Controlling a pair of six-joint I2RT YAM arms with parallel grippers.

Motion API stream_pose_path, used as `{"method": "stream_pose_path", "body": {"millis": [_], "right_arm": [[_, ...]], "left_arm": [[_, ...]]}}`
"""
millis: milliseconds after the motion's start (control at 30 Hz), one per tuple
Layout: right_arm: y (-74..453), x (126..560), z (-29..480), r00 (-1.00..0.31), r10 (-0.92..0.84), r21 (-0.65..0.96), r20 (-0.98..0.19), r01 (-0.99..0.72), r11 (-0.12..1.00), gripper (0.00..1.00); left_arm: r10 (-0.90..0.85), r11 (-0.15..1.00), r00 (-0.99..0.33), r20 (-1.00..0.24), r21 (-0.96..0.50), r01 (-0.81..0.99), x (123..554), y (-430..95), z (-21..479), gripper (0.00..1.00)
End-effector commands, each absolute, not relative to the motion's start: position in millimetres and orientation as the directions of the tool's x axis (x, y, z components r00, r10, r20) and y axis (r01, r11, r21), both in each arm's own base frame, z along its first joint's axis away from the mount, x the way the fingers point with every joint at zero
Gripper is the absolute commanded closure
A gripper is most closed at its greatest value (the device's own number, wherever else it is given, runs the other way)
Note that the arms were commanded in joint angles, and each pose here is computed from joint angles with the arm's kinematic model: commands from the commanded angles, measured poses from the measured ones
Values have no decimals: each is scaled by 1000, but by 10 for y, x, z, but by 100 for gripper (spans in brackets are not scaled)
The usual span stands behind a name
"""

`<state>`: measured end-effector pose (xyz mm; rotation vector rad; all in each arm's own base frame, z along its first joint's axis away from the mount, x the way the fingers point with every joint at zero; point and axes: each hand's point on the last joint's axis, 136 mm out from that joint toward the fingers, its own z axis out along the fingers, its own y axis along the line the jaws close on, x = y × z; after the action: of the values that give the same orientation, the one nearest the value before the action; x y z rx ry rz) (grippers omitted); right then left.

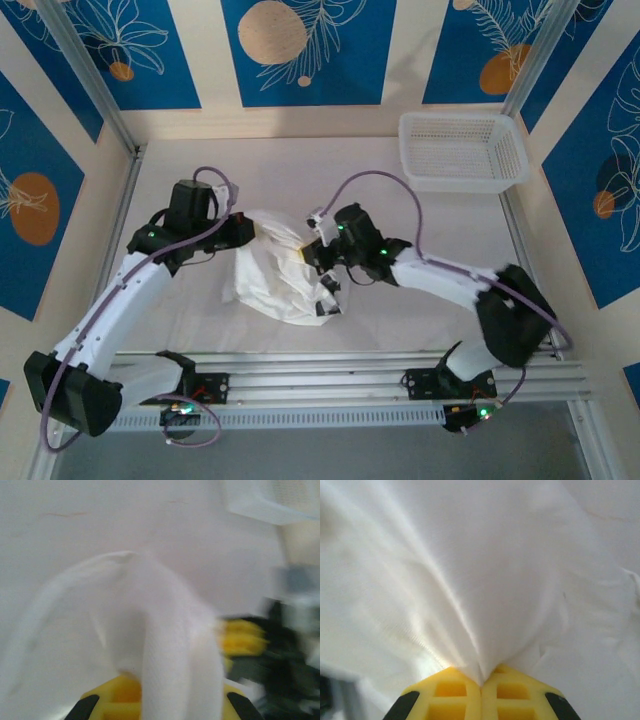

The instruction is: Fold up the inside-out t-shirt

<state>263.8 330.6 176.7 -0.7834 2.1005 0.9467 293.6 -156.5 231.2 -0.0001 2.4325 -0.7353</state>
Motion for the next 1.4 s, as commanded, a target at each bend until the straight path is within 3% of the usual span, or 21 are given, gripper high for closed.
{"method": "stream_pose_path", "body": {"millis": [0,67,133,233,300,367,467,633,767,900,1033,1133,1200,1267,1367], "right_arm": [[3290,2201,2608,-488,-83,442,-869,-839,317,100],[3196,2051,2845,-457,-30,434,-889,-862,261,100],[3076,2015,2994,-435,17,422,-900,-863,278,100],[2896,2121,3048,-433,91,434,-897,-821,371,100],[2830,2158,3034,-433,119,443,-893,-805,393,100],[2789,2211,2975,-439,136,453,-888,-785,423,100],[2750,2292,2887,-452,153,468,-879,-753,463,100],[2739,2409,2809,-474,178,495,-862,-712,499,100],[2798,2446,2802,-493,180,513,-851,-707,487,100],[2897,2433,2840,-504,161,517,-849,-724,458,100],[2947,2398,2872,-514,144,520,-846,-731,443,100],[2975,2332,2924,-513,135,518,-847,-744,423,100],[2974,2324,2916,-519,136,523,-844,-739,424,100],[2965,2331,2888,-526,137,528,-840,-730,434,100],[2929,2384,2798,-538,148,538,-830,-702,467,100]], "left_arm": [[-143,922,-870,-472,-384,57,3086,-1217,1769,100],[-153,907,-893,-424,-419,43,3181,-1266,1589,100],[-182,894,-901,-394,-447,14,3259,-1293,1480,100],[-205,874,-893,-400,-486,16,3319,-1340,1549,65],[-208,864,-881,-425,-503,39,3303,-1357,1698,50],[-212,856,-865,-454,-513,60,3229,-1350,1887,41],[-233,787,-861,-453,-608,106,2980,-1468,2208,35],[-239,502,-916,-322,-849,167,2440,-1957,2563,35],[-196,466,-928,-317,-863,196,2220,-2107,2549,37],[-143,429,-924,-354,-864,265,2285,-2244,2447,35],[-144,416,-923,-357,-868,271,2546,-2361,2280,16],[-153,412,-933,-326,-879,239,2734,-2442,2142,8],[-151,356,-941,-304,-905,235,2800,-2549,2158,11],[-140,335,-943,-302,-911,241,2820,-2630,2183,24],[-132,337,-937,-323,-904,264,2781,-2652,2283,71]]}}
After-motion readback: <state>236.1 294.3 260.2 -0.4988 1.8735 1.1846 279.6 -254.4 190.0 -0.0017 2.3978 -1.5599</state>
